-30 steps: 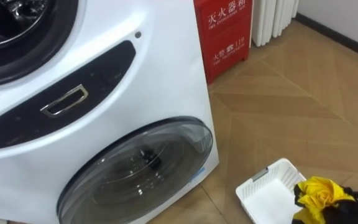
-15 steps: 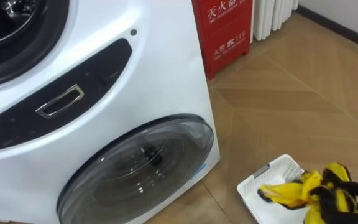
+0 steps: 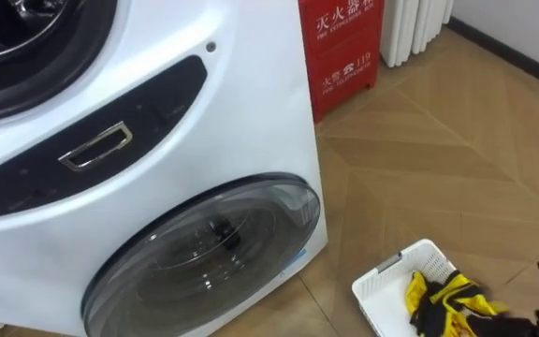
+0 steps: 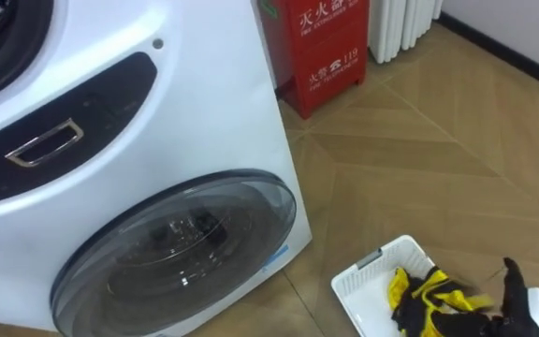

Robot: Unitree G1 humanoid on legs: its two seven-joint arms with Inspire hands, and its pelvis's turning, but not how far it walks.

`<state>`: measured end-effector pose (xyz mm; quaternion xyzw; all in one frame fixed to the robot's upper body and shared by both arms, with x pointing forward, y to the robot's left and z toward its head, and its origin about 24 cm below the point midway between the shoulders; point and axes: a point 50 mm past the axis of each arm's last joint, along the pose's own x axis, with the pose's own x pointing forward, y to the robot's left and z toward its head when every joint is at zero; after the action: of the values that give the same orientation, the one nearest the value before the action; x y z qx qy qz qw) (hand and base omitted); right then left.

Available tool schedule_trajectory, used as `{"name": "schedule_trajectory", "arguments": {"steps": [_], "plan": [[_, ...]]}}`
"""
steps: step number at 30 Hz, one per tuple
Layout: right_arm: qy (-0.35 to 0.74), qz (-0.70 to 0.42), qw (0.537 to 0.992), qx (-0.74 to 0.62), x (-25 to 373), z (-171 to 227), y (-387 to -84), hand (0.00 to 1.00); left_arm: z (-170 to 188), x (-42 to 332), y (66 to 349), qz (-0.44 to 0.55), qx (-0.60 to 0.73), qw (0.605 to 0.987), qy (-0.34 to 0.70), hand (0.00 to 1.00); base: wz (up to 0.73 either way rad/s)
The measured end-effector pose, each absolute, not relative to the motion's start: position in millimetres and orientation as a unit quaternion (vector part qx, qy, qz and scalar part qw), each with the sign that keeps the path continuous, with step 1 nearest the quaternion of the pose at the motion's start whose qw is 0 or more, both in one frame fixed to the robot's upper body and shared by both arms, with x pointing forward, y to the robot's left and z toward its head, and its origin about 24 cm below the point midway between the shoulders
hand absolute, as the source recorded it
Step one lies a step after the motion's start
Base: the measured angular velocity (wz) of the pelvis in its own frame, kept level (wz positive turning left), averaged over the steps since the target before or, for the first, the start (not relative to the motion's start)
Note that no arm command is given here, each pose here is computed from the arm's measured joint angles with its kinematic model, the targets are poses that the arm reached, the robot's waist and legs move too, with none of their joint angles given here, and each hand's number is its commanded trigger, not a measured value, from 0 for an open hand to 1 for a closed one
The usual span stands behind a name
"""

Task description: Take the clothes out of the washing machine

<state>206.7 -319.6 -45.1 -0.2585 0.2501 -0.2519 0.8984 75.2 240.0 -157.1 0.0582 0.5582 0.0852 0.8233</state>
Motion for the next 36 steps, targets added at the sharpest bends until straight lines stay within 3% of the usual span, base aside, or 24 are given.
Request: {"name": "schedule_trajectory", "arguments": {"steps": [24, 28, 36], "plan": [[0.257, -0.249, 0.896, -0.263, 200.2, -49.9, -320.3, 0.00, -158.9, 69.1, 240.7, 0.083, 0.054, 0.818, 0.567, 0.00, 0.07], [0.284, -0.244, 0.893, -0.250, 183.6, -62.1, -317.7, 0.00, -157.6, 70.0, 240.9, 0.083, 0.054, 0.822, 0.561, 0.00, 0.15], [0.459, -0.224, 0.847, -0.150, 110.9, -123.9, -301.0, 0.00, -159.4, 57.3, 238.4, 0.081, 0.061, 0.815, 0.570, 0.00, 0.35]]}}
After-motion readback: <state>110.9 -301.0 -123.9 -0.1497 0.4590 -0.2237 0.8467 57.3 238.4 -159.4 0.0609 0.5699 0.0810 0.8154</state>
